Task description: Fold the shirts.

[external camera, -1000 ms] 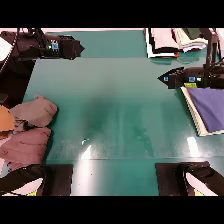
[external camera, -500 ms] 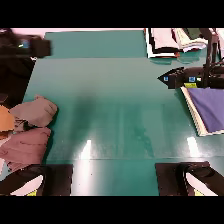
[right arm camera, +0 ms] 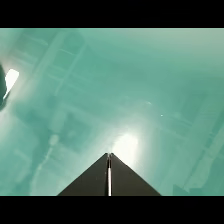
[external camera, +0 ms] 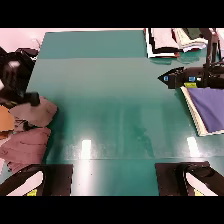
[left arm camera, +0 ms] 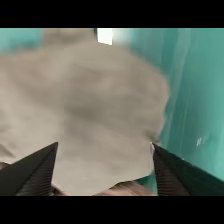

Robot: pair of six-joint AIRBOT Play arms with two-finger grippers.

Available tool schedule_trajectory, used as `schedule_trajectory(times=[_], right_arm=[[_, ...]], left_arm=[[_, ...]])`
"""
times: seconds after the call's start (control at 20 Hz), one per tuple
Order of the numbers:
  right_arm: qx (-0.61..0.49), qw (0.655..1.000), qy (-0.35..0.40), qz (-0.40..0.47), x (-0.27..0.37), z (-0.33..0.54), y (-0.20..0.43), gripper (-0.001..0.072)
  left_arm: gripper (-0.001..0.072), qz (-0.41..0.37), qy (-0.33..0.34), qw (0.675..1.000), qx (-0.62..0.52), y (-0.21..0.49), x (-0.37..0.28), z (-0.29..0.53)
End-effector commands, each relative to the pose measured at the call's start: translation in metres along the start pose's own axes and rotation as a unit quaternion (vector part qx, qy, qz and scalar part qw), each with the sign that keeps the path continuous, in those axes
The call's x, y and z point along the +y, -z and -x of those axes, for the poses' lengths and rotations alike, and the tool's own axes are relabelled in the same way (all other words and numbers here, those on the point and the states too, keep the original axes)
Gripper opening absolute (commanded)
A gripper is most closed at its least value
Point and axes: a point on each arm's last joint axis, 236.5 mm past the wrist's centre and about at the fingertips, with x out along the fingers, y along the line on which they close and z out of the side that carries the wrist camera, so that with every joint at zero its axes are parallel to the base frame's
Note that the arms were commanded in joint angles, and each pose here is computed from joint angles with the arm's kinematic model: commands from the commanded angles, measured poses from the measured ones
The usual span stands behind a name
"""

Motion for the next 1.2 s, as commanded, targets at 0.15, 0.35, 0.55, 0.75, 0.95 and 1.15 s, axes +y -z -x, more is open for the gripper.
schedule_trajectory(times=[0.15, 0.35, 0.55, 0.75, 0.95, 1.15], right_arm=[[-0.005, 1.0, 0.001, 0.0, 0.0, 0.0, -0.003, 0.0021], [-0.032, 0.999, 0.004, 0.002, 0.0, 0.003, -0.017, 0.0021], [-0.11, 0.994, 0.004, 0.029, 0.016, 0.037, -0.068, 0.002], [-0.216, 0.974, 0.004, 0.062, 0.041, 0.092, -0.13, 0.0021], [-0.253, 0.962, 0.026, 0.097, 0.05, 0.127, -0.157, 0.002], [-0.229, 0.964, 0.051, 0.124, 0.047, 0.133, -0.167, 0.002]], left_arm=[[0.0414, 0.013, -0.002, 0.998, 0.056, 0.049, 0.0, -0.059], [0.0028, 0.011, -0.004, 0.998, 0.055, 0.031, 0.004, -0.03], [0.0026, -0.022, 0.003, 0.991, -0.131, -0.068, -0.014, 0.099], [0.0026, -0.102, 0.073, 0.938, -0.322, -0.115, -0.09, 0.262], [0.0025, -0.183, 0.161, 0.884, -0.398, -0.11, -0.175, 0.326], [0.0027, -0.281, 0.213, 0.875, -0.332, -0.088, -0.279, 0.28]])
